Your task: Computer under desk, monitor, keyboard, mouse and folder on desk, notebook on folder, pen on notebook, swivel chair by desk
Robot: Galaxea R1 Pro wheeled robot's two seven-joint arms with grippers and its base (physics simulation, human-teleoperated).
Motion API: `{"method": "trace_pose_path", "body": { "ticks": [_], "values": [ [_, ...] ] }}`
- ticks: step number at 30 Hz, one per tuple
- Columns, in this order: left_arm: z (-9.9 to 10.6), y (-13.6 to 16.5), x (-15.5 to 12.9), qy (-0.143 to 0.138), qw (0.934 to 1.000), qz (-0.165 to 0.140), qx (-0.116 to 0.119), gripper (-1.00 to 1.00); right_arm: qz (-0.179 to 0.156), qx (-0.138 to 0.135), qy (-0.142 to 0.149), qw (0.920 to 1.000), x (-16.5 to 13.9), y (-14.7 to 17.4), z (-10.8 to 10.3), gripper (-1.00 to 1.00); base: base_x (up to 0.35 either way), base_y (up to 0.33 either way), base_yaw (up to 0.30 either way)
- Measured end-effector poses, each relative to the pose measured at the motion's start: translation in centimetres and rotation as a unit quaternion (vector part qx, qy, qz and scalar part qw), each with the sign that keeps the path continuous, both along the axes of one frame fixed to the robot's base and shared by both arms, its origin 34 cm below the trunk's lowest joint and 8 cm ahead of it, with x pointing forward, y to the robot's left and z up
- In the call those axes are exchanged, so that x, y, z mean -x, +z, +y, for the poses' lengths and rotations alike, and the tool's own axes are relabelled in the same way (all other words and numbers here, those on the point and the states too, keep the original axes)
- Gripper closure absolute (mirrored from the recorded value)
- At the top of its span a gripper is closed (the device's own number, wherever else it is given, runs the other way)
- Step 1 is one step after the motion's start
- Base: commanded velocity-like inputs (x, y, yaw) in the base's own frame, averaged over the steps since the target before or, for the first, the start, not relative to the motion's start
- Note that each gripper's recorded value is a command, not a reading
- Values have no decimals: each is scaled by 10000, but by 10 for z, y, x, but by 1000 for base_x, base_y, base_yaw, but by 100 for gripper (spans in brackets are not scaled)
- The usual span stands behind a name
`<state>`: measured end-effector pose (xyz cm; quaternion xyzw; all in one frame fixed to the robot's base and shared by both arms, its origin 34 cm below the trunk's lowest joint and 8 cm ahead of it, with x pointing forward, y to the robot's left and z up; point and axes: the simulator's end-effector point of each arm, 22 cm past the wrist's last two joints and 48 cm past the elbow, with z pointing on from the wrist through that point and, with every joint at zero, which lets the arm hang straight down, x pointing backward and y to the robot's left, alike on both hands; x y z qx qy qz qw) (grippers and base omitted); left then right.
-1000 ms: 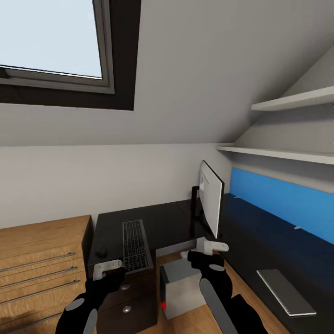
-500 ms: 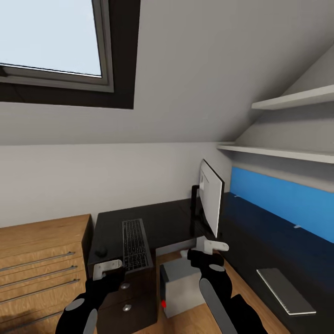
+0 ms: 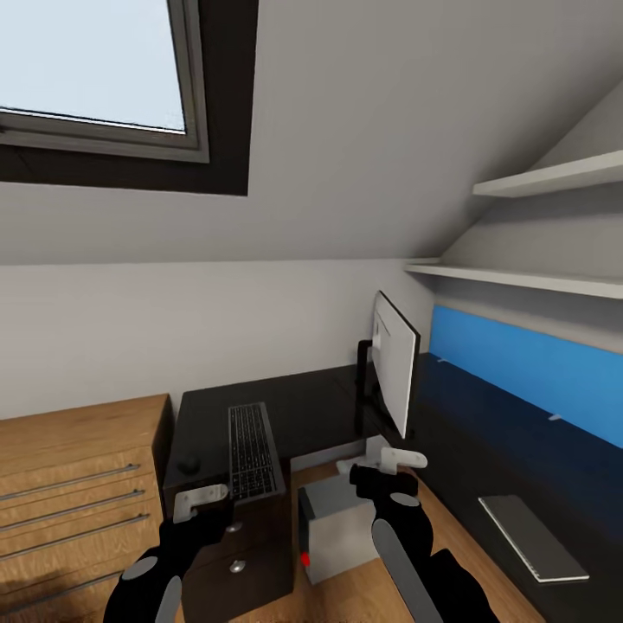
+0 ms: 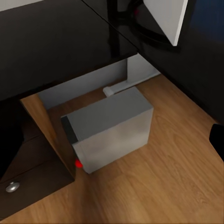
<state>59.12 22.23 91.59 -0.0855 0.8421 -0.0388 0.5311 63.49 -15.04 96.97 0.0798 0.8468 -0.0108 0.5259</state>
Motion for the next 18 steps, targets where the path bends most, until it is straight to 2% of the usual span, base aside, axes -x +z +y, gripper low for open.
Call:
{"method": "trace_pose_path", "body": {
  "ticks": [18],
  "values": [
    [0, -13, -1, 0, 9999, 141, 0, -100, 147, -14, -13, 9999, -2, -14, 0, -100, 0, 0, 0]
  ]
}}
